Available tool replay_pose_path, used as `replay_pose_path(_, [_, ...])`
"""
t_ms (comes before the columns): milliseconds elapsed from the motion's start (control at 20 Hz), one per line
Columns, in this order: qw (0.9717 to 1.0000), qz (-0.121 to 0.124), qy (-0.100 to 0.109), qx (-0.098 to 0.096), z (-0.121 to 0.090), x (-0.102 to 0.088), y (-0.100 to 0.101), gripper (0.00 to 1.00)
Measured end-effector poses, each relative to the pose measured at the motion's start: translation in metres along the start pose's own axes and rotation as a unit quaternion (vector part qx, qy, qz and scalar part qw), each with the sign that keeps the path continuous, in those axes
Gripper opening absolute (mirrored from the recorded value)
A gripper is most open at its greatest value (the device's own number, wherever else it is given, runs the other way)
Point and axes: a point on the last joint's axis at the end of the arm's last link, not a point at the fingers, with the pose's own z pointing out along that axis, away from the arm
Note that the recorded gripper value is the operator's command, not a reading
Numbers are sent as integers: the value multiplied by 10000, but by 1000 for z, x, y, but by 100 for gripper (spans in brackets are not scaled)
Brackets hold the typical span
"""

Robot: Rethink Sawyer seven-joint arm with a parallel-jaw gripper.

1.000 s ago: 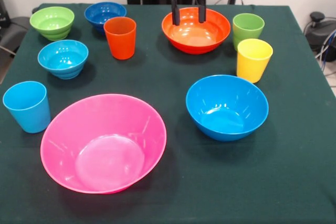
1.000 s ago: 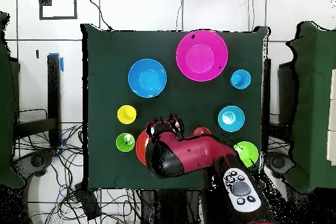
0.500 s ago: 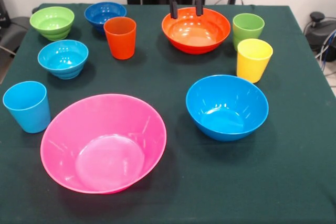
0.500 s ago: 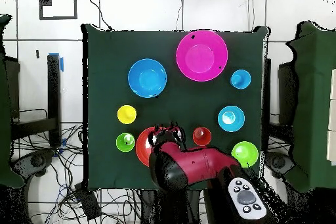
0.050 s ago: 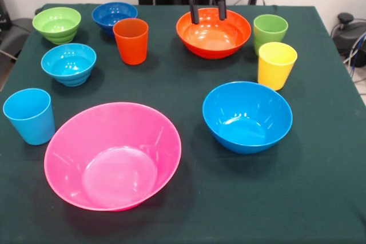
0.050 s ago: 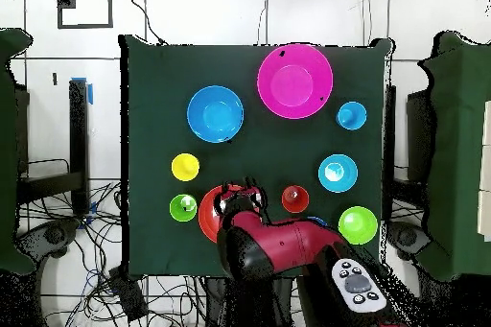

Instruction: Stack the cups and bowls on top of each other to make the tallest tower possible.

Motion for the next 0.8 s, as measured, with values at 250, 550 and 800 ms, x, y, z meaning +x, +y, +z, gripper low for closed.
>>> replay_pose_path(250, [10000, 32, 0, -48, 4, 5, 3, 100])
replay_pose_path(550, [10000, 14, 48, 79, 1, 8, 0, 100])
replay_pose_path(800, [9995, 56, 114, 274, -6, 12, -15, 100])
